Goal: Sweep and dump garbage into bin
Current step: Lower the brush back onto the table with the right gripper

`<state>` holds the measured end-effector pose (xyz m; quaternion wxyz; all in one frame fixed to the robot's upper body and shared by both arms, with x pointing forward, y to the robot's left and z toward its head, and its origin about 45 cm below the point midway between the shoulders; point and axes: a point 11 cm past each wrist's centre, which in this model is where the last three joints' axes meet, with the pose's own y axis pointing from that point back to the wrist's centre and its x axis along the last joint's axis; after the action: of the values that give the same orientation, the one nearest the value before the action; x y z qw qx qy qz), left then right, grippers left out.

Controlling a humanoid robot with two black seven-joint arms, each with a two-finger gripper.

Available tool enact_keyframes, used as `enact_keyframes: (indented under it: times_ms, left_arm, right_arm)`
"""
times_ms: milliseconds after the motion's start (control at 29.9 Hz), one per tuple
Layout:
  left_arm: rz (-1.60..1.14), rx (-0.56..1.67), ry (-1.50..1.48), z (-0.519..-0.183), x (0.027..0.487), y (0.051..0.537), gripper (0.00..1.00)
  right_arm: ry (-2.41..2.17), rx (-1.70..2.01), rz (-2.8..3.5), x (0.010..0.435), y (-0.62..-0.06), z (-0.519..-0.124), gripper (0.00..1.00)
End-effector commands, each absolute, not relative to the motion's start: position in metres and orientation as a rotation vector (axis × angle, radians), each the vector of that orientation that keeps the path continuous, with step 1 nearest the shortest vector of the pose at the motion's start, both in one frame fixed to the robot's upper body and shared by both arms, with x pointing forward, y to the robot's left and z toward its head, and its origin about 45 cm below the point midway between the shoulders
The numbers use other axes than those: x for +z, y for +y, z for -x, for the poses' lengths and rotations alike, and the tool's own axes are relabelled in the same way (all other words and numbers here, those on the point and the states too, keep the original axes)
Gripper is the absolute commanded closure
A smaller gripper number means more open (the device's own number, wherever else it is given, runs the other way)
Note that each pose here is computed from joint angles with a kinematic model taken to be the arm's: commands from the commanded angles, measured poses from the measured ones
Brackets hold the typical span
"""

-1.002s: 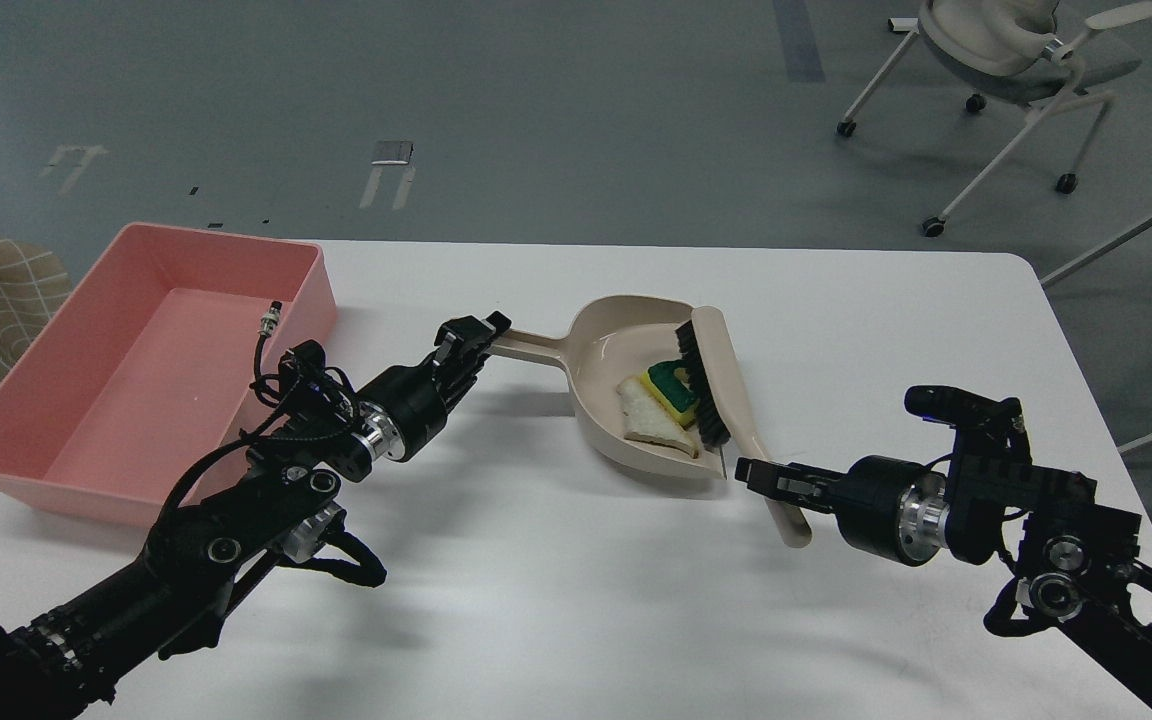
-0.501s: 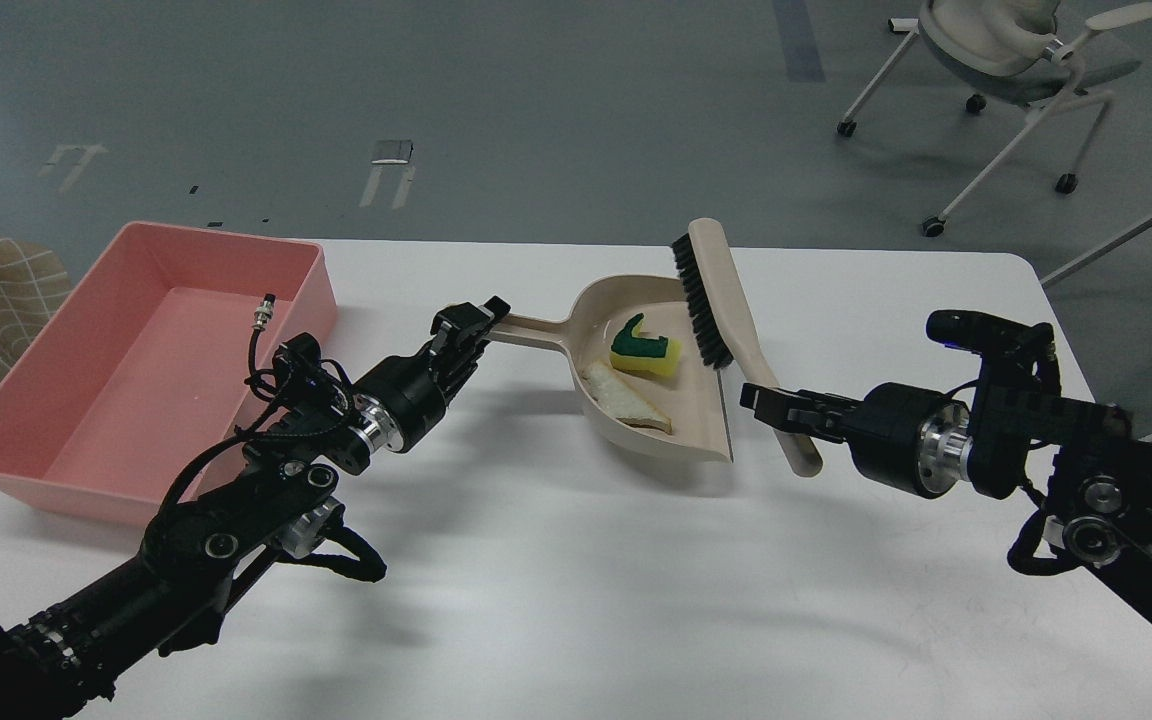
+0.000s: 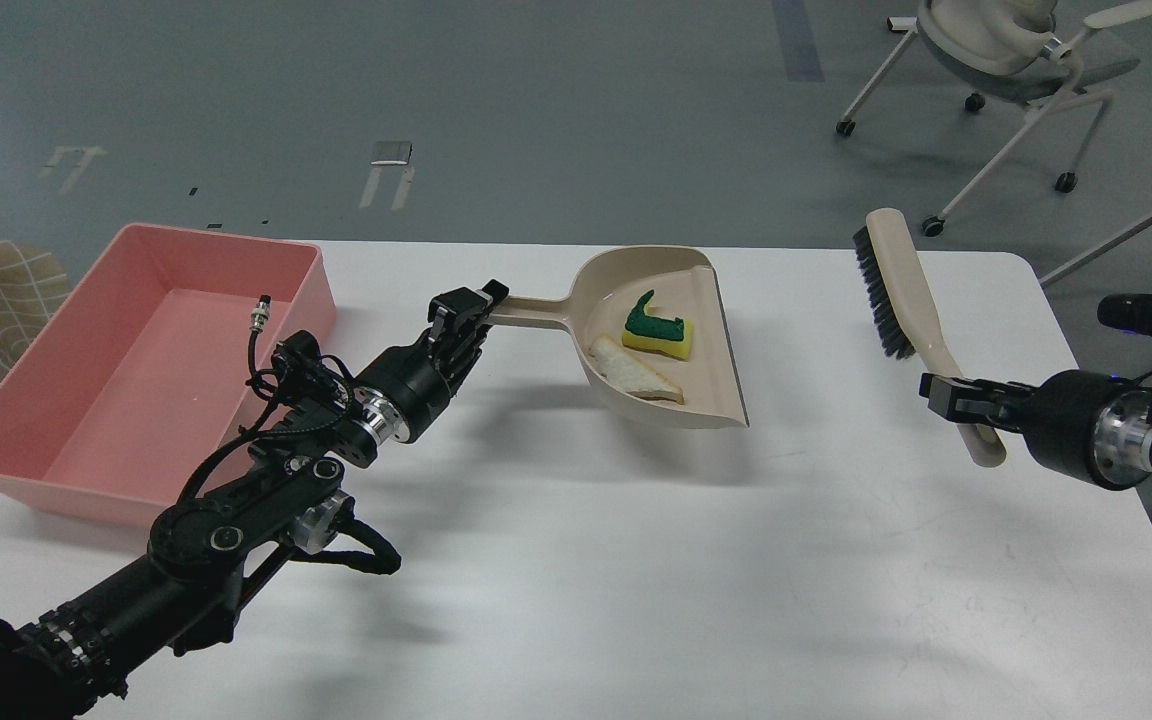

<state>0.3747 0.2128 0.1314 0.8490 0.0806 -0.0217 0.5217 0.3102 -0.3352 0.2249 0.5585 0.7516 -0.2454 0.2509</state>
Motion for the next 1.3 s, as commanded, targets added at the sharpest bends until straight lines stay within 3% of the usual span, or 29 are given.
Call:
enact_keyframes:
  times_ms: [0, 267, 1036, 1236, 1270]
  left_arm:
    - [-0.162, 1.095, -0.051, -0.375, 0.135, 0.212, 0.88]
    - [-0.161, 1.097, -0.060, -0.378, 0.139, 0.214, 0.88]
    - [-0.162, 1.095, -0.061, -0.378, 0.138, 0.213, 0.88]
    - [-0.162, 1.097, -0.061, -0.378, 0.138, 0.214, 0.88]
    - [-0.162, 1.097, -0.061, -0.378, 0.138, 0.214, 0.88]
  right_arm:
    - [-0.536, 0.512, -1.742, 0.202, -0.351, -0.288, 1.00]
    - [-0.499, 0.434, -1.711, 0.184, -0.366, -0.267, 1.00]
    - [-0.530, 0.387, -1.710, 0.177, -0.373, -0.269, 0.97]
    - [-0.530, 0.386, -1.722, 0.175, -0.369, -0.269, 0.88]
    - [-0.531, 0.386, -1.725, 0.175, -0.368, -0.269, 0.80]
